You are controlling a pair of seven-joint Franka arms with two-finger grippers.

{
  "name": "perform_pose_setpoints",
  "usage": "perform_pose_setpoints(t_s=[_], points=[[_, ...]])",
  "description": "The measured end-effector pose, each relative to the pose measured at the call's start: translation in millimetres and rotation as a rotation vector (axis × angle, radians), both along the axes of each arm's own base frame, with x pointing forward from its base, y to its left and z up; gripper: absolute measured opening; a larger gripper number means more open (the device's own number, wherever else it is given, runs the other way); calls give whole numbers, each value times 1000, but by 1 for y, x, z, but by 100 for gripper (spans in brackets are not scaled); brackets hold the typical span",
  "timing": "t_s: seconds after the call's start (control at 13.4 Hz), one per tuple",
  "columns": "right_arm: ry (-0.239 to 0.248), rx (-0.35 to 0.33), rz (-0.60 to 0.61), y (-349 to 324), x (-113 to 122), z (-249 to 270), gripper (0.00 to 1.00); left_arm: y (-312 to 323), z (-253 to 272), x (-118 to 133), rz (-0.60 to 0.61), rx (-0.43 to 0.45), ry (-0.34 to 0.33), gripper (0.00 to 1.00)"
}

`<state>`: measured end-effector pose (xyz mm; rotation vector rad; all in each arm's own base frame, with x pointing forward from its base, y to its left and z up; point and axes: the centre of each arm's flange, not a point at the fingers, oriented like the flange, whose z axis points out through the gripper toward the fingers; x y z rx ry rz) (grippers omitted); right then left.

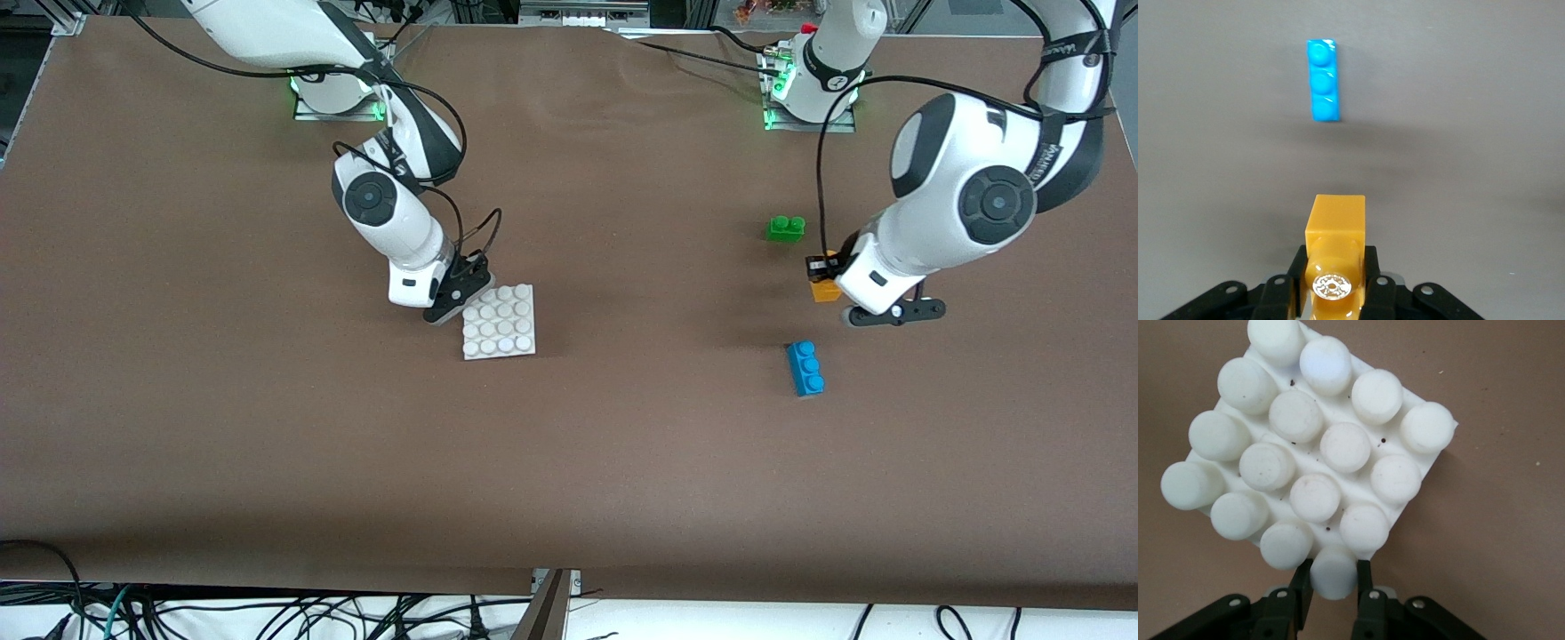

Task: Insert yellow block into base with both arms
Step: 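Carry the yellow block with the left gripper over the white plate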

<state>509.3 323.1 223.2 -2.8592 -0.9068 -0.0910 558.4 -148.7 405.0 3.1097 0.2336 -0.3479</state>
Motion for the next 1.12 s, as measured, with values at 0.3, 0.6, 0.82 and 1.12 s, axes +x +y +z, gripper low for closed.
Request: perform_pose_setpoints(t_s=[0.3, 0.6, 0.82, 1.12], points=[[11, -8, -12, 17, -2, -16, 30, -85, -2, -19, 29, 22, 2, 35], [14, 5, -10, 25, -5, -34, 30, -159, -10, -30, 34, 21, 8, 35], [9, 6, -6, 30, -7, -40, 30, -190, -18, -27, 53, 14, 14, 35], [14, 7, -76, 29, -5, -39, 73, -215, -30, -18, 81, -15, 35, 35]])
